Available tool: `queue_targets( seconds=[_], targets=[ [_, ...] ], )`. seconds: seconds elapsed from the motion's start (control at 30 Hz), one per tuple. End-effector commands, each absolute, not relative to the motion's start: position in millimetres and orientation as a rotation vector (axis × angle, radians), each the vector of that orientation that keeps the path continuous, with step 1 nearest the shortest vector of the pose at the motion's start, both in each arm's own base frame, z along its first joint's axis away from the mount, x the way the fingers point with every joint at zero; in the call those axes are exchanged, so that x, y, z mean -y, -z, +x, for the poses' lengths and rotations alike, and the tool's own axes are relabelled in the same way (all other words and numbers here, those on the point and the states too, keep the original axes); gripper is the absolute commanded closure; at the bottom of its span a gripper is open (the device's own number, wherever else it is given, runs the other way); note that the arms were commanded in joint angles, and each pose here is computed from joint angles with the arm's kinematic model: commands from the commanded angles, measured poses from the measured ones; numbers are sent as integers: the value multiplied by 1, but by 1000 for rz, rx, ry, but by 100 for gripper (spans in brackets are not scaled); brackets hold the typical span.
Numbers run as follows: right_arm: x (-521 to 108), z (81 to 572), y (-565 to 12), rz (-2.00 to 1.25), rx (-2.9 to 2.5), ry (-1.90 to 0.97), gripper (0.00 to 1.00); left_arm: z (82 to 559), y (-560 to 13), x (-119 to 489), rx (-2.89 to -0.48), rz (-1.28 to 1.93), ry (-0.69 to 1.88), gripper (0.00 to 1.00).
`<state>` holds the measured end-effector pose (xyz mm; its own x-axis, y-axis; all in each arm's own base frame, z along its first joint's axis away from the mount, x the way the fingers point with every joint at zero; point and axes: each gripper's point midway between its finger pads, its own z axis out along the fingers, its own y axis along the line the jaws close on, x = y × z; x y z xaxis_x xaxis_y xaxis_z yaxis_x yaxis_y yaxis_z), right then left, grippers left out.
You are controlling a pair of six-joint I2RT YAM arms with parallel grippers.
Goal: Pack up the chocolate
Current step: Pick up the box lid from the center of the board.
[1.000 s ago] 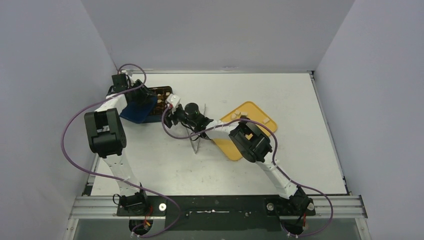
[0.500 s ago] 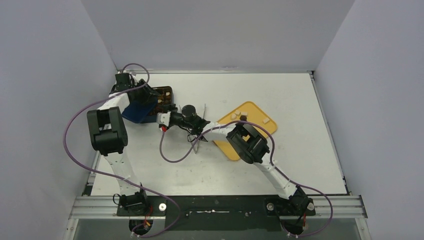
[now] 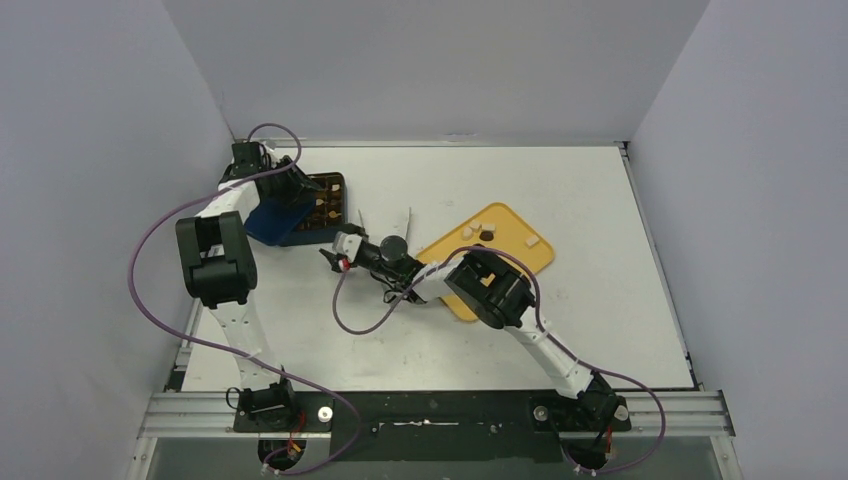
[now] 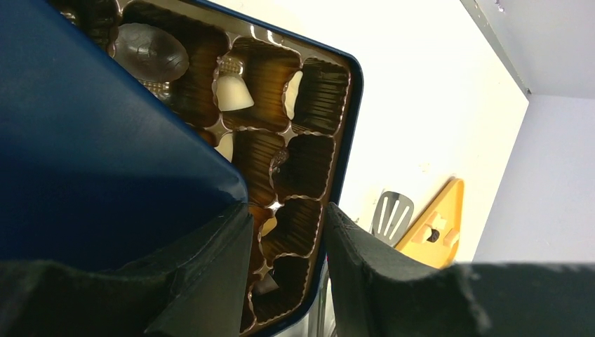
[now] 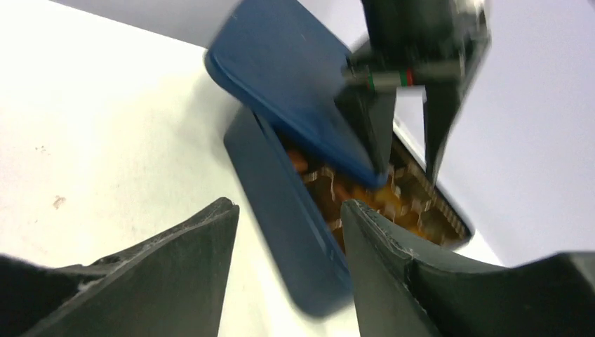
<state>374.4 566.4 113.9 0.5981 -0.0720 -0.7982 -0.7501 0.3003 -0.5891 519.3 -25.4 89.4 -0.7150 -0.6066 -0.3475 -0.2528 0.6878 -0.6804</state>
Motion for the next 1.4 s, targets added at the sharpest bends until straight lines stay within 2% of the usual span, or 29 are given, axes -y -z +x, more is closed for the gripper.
queue_targets(
  seconds=[0.0,0.07,0.13,0.27,0.4,0.73,1.37],
  targets=[
    [-516,391,-211,-619,-935,-864,45,532,-103,23,-2310,-597,811,59],
    [-509,395,-213,-479,-1021,-1011,49,533,-105,23,-2306,-594,811,59],
    [-515,386,-213,-470,-1040,-1071,48,534,-105,24,-2303,-596,818,59],
    [-527,373,-206,-570,-1029,-1025,44,535,-103,23,-2317,-596,815,59],
    [-514,370,-212,-484,-1064,-1130,46,539,-103,23,-2312,-592,812,59],
    [-497,373,-204,-455,-1137,-1109,47,539,-122,6,-2329,-552,650,59],
    [-497,384,-193,-418,-1259,-1173,48,533,-127,-7,-2352,-533,526,59]
  ],
)
